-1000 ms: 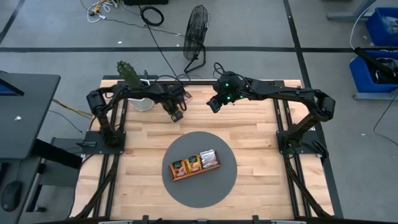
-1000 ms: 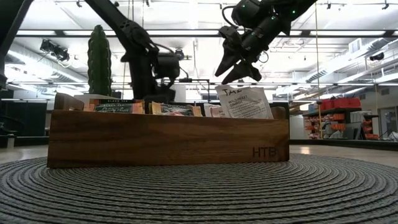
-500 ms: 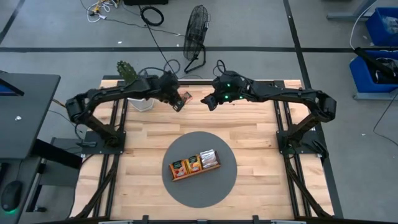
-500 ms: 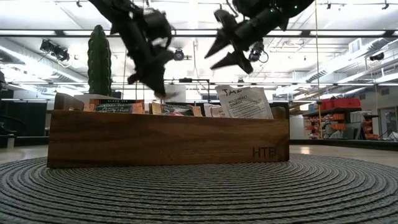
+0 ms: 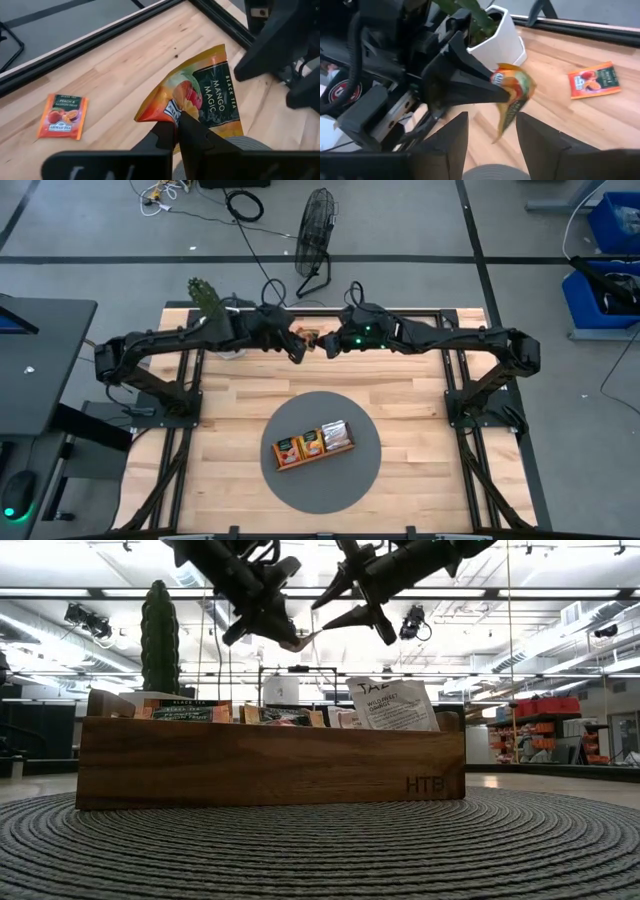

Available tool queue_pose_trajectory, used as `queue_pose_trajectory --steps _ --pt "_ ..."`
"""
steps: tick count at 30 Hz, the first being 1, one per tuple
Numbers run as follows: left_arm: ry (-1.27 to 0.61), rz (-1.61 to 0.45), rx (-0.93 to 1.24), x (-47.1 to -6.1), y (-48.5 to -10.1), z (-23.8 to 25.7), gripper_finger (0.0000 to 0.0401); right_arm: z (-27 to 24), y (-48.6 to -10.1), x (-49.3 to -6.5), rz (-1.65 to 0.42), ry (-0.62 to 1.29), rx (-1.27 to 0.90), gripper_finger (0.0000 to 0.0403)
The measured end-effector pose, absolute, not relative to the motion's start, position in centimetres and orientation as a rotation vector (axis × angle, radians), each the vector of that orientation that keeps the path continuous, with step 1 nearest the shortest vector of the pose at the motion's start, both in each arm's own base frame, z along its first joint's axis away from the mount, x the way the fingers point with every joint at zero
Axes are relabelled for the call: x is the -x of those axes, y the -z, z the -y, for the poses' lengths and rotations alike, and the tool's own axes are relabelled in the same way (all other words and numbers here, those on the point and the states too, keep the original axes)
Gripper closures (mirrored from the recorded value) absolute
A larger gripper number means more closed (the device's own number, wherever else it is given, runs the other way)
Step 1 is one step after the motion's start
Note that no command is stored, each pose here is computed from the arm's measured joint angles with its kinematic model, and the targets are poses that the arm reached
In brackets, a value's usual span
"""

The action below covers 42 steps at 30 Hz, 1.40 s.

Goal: Pick & Place Tea
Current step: Put the yellow tea bag into the middle section of the wooden organizer

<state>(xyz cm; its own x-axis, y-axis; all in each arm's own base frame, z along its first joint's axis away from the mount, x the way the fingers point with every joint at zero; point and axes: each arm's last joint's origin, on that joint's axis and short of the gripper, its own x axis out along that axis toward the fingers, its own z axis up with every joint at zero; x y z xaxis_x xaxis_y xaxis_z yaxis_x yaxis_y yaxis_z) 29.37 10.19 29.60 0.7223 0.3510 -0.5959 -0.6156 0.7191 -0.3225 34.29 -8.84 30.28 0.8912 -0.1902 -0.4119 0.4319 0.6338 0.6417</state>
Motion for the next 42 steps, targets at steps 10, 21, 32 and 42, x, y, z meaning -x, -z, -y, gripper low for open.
queue_pose_trajectory --steps 10,21,32,42 --pt "-0.559 -0.482 0.568 -29.8 -29.9 -9.5 0.0384 8.7 -29.7 -34.0 -0.349 0.462 -0.921 0.0229" --pt "-0.527 -0.465 0.563 -30.2 -30.1 -8.8 0.0384 8.7 -30.0 -34.2 -0.325 0.422 -0.890 0.0306" --pt "-0.494 -0.476 0.499 -30.3 -30.2 -8.7 0.0365 9.0 -30.2 -33.2 -0.408 0.379 -0.804 0.0400" --pt "-0.463 -0.561 0.392 -29.9 -29.7 -8.7 0.0356 9.9 -32.7 -29.7 -0.424 0.368 -0.775 0.0402"
